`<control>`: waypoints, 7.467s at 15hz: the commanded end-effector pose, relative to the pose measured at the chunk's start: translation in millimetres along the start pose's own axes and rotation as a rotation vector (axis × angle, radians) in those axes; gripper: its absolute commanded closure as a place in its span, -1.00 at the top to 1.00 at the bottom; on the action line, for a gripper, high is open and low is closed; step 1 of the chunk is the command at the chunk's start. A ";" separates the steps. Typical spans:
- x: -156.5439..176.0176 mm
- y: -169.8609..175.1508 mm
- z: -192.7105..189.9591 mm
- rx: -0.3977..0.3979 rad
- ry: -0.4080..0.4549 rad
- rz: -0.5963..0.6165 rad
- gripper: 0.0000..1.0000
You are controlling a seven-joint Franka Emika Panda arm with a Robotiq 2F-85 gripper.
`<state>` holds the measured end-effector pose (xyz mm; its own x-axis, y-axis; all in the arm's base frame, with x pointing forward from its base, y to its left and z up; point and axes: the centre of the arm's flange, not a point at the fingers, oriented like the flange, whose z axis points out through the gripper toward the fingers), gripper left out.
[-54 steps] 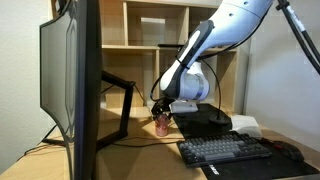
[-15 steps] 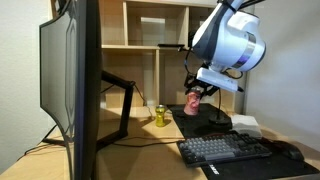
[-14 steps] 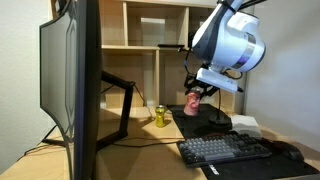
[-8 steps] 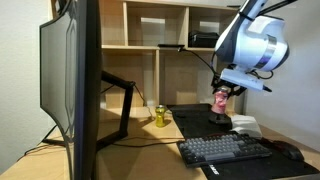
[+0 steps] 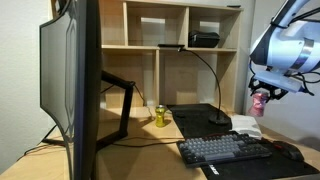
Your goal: Move the mouse to the bottom of the table, the take the two cans and put them on the paper
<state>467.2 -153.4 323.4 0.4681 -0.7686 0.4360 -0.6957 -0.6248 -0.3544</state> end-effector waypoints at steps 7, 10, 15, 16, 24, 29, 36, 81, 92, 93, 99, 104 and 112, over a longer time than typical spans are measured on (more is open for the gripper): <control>110.3 -6.0 25.6 -0.126 0.148 0.278 -0.18; 120.2 54.9 0.8 -0.100 0.145 0.280 0.32; 126.5 -0.5 34.1 -0.149 0.131 0.264 -0.18; 128.3 -6.1 37.2 -0.160 0.136 0.247 -0.18; 116.2 -89.6 71.3 -0.191 0.182 0.126 -0.18; 114.9 -91.8 95.0 -0.277 0.113 0.096 -0.18; 113.8 -108.1 162.5 -0.291 0.039 0.150 -0.18; 67.0 -36.4 -54.8 -0.109 -0.281 -0.511 1.00; -137.6 -151.6 -51.4 0.071 -0.474 -0.882 1.00; -133.3 -150.6 -53.4 0.082 -0.468 -0.906 1.00; -225.9 -215.7 -33.4 0.135 -0.580 -1.181 1.00; -257.0 -244.0 -47.5 0.197 -0.478 -1.192 1.00; -242.9 -302.2 -6.0 0.298 -0.262 -1.147 1.00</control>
<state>513.6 206.9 333.0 0.8924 0.3136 0.3244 0.3520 -0.9337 -0.0658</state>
